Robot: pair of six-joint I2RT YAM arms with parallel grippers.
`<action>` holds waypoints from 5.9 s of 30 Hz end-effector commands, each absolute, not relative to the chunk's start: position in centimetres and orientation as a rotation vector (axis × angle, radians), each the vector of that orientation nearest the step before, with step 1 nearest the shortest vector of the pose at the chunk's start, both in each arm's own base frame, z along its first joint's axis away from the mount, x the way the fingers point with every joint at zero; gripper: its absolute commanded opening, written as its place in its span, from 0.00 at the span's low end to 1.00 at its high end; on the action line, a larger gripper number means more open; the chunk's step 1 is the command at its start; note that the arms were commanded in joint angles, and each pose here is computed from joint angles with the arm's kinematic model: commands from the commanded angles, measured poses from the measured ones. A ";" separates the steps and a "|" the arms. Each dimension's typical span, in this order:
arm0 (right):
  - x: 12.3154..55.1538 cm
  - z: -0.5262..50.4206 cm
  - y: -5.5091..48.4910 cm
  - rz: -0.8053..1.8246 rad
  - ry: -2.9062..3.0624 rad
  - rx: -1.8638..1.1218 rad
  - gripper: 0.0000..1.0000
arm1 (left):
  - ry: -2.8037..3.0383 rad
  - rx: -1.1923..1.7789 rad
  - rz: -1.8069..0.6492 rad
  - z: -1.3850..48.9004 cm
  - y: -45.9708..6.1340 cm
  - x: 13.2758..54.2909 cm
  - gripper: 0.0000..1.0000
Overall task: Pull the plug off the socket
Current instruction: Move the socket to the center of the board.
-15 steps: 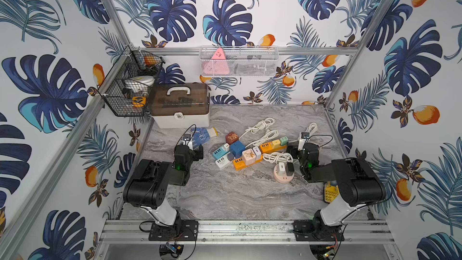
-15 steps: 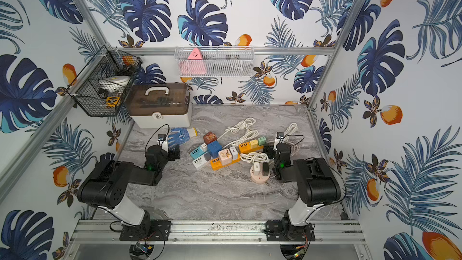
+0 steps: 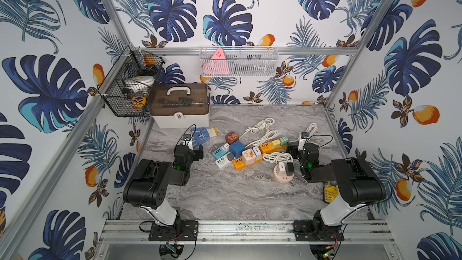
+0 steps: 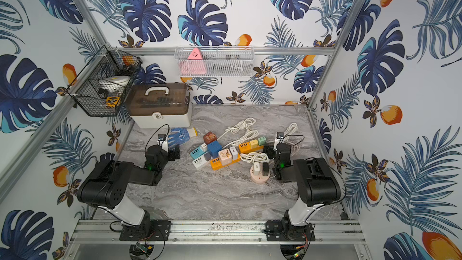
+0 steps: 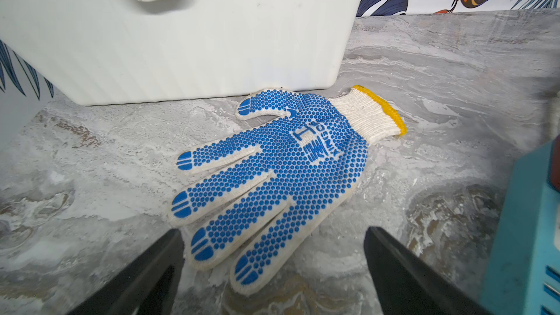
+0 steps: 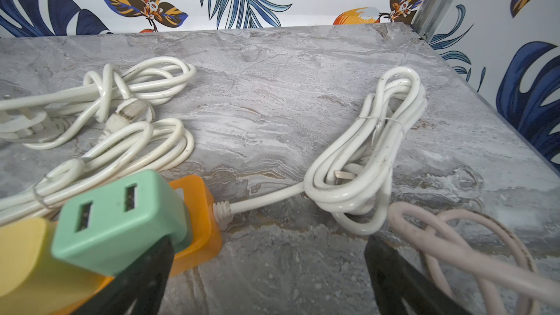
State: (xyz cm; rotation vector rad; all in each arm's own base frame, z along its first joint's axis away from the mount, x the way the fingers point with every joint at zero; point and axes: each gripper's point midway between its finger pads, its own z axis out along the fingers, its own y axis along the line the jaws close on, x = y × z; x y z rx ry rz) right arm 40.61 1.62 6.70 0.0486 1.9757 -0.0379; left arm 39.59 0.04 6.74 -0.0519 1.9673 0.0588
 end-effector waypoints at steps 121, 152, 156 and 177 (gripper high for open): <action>18.2 7.4 19.8 -0.079 3.035 0.269 0.09 | 2.830 -0.512 -0.851 10.3 -20.6 18.8 0.52; 16.9 3.6 34.9 0.081 3.140 -0.026 0.04 | 2.776 -0.833 -1.192 6.4 -16.6 19.8 0.47; 17.0 3.6 34.6 0.085 3.145 -0.039 0.04 | 2.774 -0.833 -1.232 6.0 -17.5 19.6 0.47; 17.2 5.4 35.2 0.170 3.125 -0.127 0.01 | 2.834 -0.797 -1.127 3.4 -19.0 19.2 0.39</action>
